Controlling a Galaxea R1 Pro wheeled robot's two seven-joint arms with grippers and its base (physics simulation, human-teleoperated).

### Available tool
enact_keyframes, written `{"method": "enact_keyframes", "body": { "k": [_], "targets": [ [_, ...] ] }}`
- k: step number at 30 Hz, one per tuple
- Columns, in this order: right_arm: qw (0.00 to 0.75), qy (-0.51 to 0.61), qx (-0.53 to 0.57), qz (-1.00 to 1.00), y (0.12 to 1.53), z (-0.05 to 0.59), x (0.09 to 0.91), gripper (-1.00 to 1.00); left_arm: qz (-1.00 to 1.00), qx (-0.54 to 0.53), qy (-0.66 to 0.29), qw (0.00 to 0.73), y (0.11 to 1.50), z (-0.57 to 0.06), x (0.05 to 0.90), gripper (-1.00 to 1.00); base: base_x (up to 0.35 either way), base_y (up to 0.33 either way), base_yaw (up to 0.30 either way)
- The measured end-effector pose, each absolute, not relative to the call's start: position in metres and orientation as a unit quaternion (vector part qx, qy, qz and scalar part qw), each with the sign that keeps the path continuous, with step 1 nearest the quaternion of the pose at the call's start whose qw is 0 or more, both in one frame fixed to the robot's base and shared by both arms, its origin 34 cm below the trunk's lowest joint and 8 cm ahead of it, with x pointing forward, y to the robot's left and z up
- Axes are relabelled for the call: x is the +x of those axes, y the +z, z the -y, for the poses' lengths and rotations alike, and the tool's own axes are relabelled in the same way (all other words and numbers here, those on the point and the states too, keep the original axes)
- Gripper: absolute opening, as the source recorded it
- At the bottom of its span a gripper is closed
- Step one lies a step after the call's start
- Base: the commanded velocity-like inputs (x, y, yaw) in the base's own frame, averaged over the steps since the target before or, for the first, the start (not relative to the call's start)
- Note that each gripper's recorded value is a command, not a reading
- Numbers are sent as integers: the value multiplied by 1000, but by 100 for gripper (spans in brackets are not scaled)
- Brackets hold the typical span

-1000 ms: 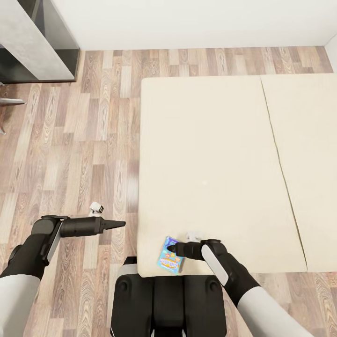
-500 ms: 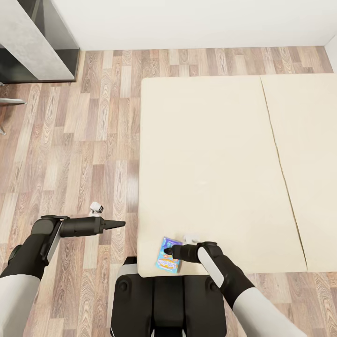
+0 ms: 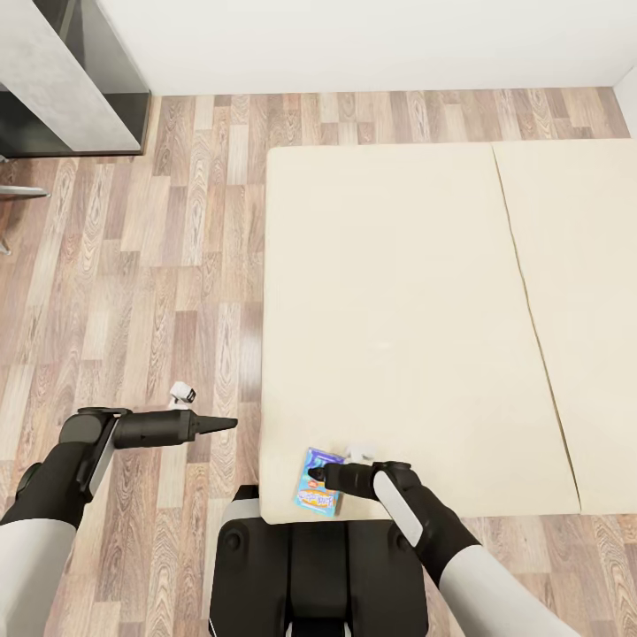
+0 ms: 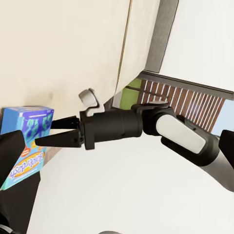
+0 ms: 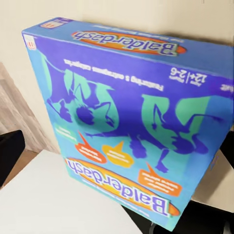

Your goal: Put all the toys in the child's room - the three board games (two on the bed and one on the table), the two jigsaw puzzles on the table, and the tennis ball on the table - inside the toy box on the table in the child's room.

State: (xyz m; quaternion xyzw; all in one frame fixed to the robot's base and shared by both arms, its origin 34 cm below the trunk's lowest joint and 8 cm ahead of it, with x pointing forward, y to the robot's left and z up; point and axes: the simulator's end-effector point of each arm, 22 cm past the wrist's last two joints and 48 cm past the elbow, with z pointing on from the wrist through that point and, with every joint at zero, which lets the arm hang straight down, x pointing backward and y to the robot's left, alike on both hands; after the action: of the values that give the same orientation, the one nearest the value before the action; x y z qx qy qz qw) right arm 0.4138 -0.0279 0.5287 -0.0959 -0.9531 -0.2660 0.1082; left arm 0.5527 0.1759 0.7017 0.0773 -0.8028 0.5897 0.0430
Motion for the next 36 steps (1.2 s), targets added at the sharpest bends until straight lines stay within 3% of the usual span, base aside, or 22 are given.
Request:
{"method": "enact_keyframes", "body": {
  "k": [36],
  "targets": [
    [79,-298,-100,946,535,13,429,100,802,77,591,44,702,-174,552,100,0,0,0]
  ]
}}
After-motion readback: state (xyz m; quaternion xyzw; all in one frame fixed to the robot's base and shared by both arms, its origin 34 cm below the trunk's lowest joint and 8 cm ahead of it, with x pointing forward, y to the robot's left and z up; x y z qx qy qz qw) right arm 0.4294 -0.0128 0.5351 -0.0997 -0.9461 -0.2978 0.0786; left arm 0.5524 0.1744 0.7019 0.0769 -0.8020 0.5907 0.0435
